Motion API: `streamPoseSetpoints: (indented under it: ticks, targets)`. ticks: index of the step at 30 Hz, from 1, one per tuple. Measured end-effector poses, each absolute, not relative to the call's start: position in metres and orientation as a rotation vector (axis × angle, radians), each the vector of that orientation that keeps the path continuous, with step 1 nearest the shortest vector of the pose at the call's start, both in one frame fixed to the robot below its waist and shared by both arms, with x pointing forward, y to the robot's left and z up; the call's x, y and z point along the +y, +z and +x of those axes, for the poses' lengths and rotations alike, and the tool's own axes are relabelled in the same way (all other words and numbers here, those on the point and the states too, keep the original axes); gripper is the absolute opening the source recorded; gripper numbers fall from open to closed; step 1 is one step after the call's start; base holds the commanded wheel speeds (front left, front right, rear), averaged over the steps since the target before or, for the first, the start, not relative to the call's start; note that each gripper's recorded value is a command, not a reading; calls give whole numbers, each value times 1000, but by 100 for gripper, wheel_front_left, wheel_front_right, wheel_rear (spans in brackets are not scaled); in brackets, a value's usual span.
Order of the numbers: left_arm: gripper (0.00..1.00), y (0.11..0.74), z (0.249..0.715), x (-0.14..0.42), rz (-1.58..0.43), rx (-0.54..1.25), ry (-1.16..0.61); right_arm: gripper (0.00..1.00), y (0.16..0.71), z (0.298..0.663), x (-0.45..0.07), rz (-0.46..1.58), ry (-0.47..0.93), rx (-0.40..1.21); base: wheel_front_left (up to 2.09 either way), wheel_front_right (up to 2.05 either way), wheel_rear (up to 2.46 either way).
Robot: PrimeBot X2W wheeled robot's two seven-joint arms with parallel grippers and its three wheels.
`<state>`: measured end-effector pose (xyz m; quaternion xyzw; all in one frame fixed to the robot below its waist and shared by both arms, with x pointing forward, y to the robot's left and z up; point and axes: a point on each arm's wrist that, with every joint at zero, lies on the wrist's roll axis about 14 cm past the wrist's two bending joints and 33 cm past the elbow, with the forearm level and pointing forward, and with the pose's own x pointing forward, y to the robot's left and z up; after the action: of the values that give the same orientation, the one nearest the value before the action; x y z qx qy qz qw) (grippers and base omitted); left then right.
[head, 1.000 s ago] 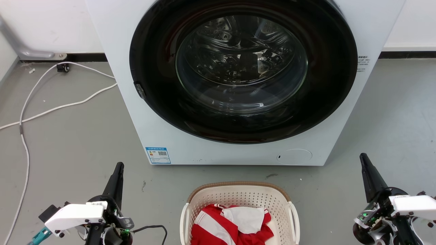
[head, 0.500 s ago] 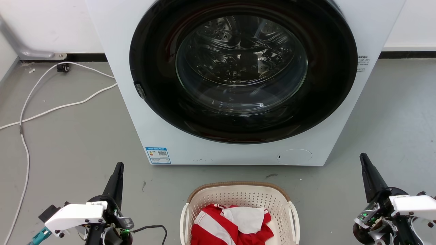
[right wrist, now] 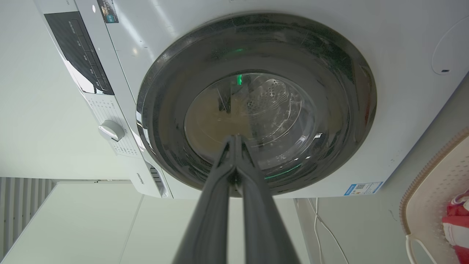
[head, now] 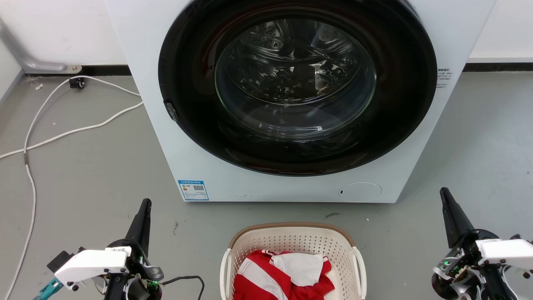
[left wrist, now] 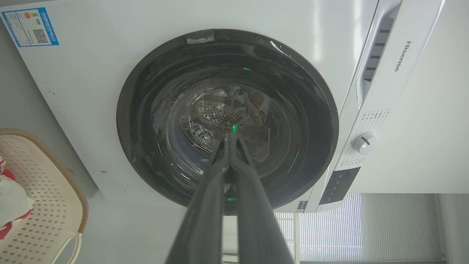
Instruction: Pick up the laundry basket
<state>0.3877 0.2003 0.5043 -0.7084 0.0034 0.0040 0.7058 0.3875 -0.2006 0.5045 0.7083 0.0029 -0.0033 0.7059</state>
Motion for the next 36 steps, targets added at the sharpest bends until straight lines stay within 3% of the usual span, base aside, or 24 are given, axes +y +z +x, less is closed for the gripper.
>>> streamPoseSetpoints:
  ticks: [4, 5, 12, 27, 36]
  targets:
    - [0, 504, 388, 200, -1575, 7, 9, 0, 505, 388, -201, 1574, -8, 6, 0, 0, 0]
    - [100, 502, 387, 200, -1576, 11, 14, 100, 502, 387, -201, 1575, -13, 11, 0, 0, 0]
    - [100, 469, 370, 199, -1590, 80, 103, 100, 468, 369, -200, 1580, -101, 83, 0, 0, 0]
    - [100, 482, 368, 210, -1527, -2, 124, 100, 477, 370, -202, 1498, -109, 36, 0, 0, 0]
    - [100, 485, 365, 232, -1431, -63, 179, 100, 485, 371, -209, 1329, -109, 2, 0, 0, 0]
